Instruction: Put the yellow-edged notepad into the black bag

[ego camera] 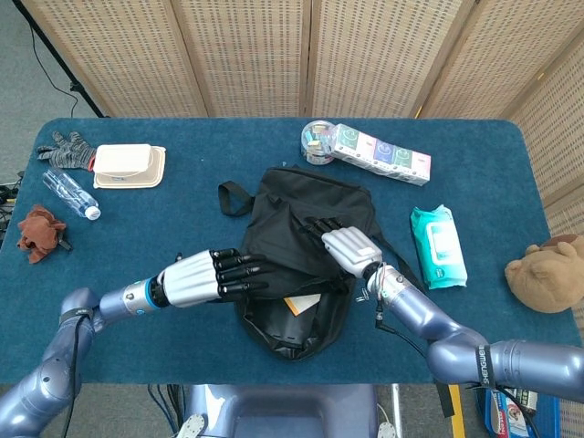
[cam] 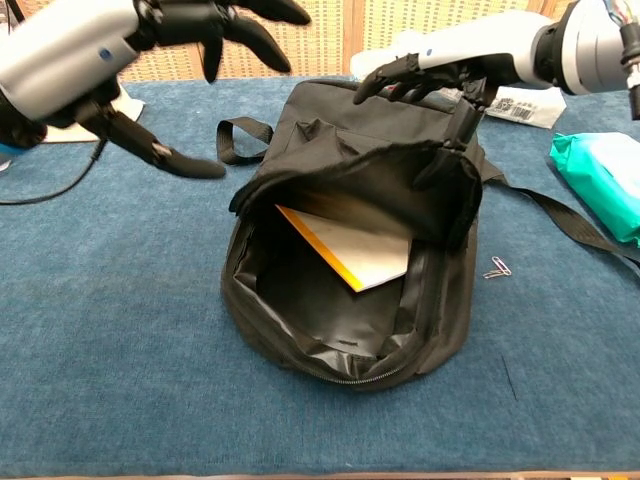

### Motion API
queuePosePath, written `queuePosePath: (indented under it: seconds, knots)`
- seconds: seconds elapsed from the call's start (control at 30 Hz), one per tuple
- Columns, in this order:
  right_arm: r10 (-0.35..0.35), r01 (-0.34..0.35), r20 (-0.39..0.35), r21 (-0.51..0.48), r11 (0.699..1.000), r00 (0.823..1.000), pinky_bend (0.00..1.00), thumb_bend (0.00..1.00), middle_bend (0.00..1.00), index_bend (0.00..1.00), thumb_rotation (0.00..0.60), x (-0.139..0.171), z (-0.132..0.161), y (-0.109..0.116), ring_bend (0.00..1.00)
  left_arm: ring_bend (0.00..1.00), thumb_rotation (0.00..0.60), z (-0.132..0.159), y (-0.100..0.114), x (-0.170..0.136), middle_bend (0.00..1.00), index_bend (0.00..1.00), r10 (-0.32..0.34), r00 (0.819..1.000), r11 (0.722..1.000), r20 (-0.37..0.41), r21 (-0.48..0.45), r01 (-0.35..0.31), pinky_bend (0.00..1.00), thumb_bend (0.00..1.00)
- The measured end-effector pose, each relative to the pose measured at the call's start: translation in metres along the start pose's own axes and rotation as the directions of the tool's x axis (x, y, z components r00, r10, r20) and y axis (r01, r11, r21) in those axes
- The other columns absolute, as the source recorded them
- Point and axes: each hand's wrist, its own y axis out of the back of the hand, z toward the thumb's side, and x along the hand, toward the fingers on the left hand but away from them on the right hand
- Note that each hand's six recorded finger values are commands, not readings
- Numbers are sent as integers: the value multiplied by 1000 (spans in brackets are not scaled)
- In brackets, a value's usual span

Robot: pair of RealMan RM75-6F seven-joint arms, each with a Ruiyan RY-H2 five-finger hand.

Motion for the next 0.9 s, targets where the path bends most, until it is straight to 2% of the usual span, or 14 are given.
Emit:
queuePosePath:
  seconds: [0.2,0.3,0.37,0.4,0.47,0.5,0.53,0.63,0.73,0.8,0.9]
  knots:
    - [-27,26,59,20,999,998,16,0,0,87,600,5,-21,6,0,140,600,-25,11,-13,122,274,-1,994,999,-110,33,5,525,0]
    - [-39,37,90,23,999,995,15,0,0,87,600,11,-35,7,0,94,600,-43,14,-26,66,232,-25,979,998,-200,50,36,463,0]
    - [-48,45,107,26,999,993,15,0,0,87,600,16,-43,8,0,70,600,-57,15,-37,37,212,-46,959,996,-278,55,63,429,0]
    - [-52,49,113,27,998,992,15,0,0,87,600,18,-47,8,0,57,600,-63,16,-44,23,204,-54,948,996,-314,55,75,413,0]
    - [-58,56,124,24,998,991,15,0,0,87,600,23,-54,6,0,41,600,-78,19,-61,9,199,-70,911,994,-406,50,99,395,0]
    - [-59,57,126,21,998,990,15,0,0,87,600,25,-57,4,0,35,600,-84,21,-70,3,198,-72,891,994,-448,45,103,389,0]
    - [-58,57,126,18,998,990,15,0,0,87,600,27,-59,2,0,32,600,-92,25,-83,0,195,-71,862,994,-502,36,103,384,0]
    - [-47,46,114,17,999,992,15,0,0,87,600,34,-62,-6,0,26,600,-101,38,-111,0,180,-57,803,997,-593,15,82,373,0]
    - [-26,24,91,19,1000,996,15,0,0,87,600,40,-60,-16,0,15,600,-107,50,-132,0,150,-43,759,998,-650,-2,55,360,0]
    - [-11,10,73,19,1000,997,15,0,0,88,600,45,-58,-24,0,5,600,-110,57,-141,0,127,-34,737,999,-675,-5,41,347,0]
    - [17,-18,58,8,1000,998,13,0,0,88,600,57,-57,-37,0,0,600,-117,71,-158,0,99,-23,696,1000,-718,-8,25,338,0]
